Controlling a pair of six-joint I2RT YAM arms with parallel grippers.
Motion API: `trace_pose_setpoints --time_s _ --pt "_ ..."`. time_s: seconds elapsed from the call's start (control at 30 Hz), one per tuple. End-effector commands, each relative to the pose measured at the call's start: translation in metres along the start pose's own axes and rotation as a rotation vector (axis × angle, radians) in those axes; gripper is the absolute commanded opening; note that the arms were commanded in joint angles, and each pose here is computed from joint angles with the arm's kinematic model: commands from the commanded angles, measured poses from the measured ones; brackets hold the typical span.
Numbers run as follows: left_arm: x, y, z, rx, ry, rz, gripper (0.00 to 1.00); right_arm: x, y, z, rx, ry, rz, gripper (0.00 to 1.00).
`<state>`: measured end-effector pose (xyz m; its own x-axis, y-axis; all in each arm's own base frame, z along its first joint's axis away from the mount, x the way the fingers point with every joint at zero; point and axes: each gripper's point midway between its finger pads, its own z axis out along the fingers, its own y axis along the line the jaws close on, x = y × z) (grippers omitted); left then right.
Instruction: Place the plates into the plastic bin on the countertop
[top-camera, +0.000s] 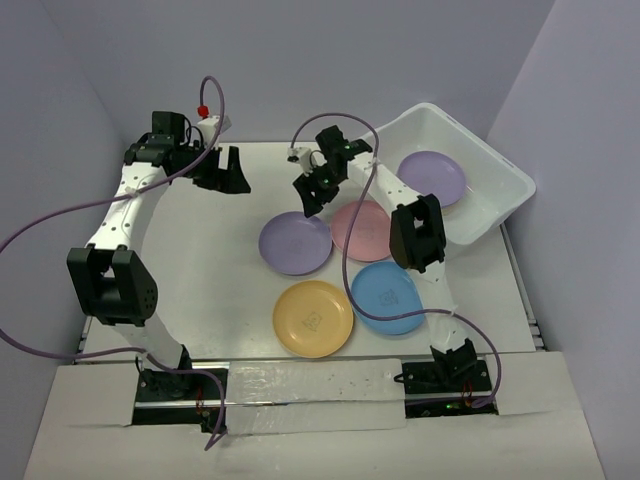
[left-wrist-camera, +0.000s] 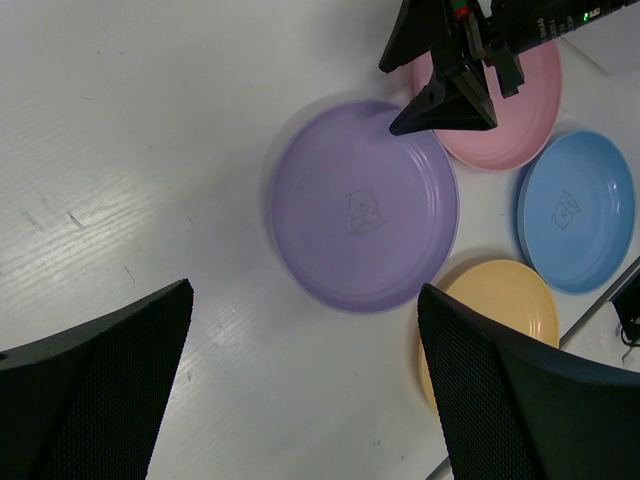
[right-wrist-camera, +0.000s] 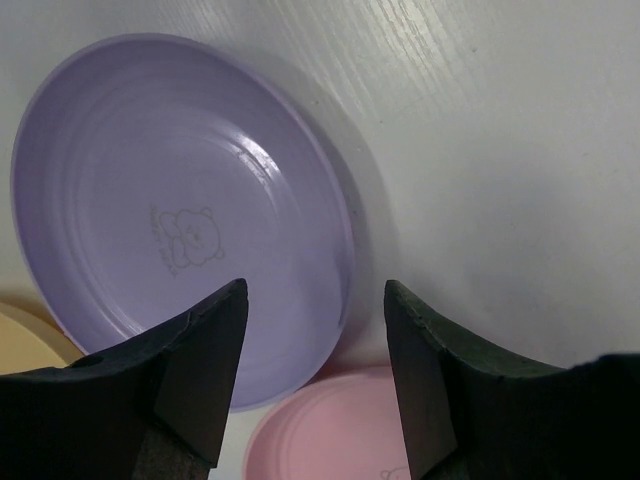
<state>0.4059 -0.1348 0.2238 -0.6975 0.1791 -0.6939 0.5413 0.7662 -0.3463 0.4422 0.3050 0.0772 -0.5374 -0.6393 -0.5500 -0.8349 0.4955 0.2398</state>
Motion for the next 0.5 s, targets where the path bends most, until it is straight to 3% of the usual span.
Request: trace_pose_setpoints --time_s 0.0,0.27,0.47 --pt "-0.014 -0.007 -0.019 -0.023 -0.067 0.042 0.99 -0.004 -0.003 0.015 0.002 -0.009 -0.020 0.61" --pt "-0.011 -0.004 -0.021 -0.047 -0.063 0.037 0.99 0.008 -0.004 0.034 -0.020 0.022 0.002 0.54" --pt "-0.008 -0.001 -0.020 -0.058 -0.054 0.034 0.99 0.017 0.002 0.044 -0.049 0.045 0.031 0.41"
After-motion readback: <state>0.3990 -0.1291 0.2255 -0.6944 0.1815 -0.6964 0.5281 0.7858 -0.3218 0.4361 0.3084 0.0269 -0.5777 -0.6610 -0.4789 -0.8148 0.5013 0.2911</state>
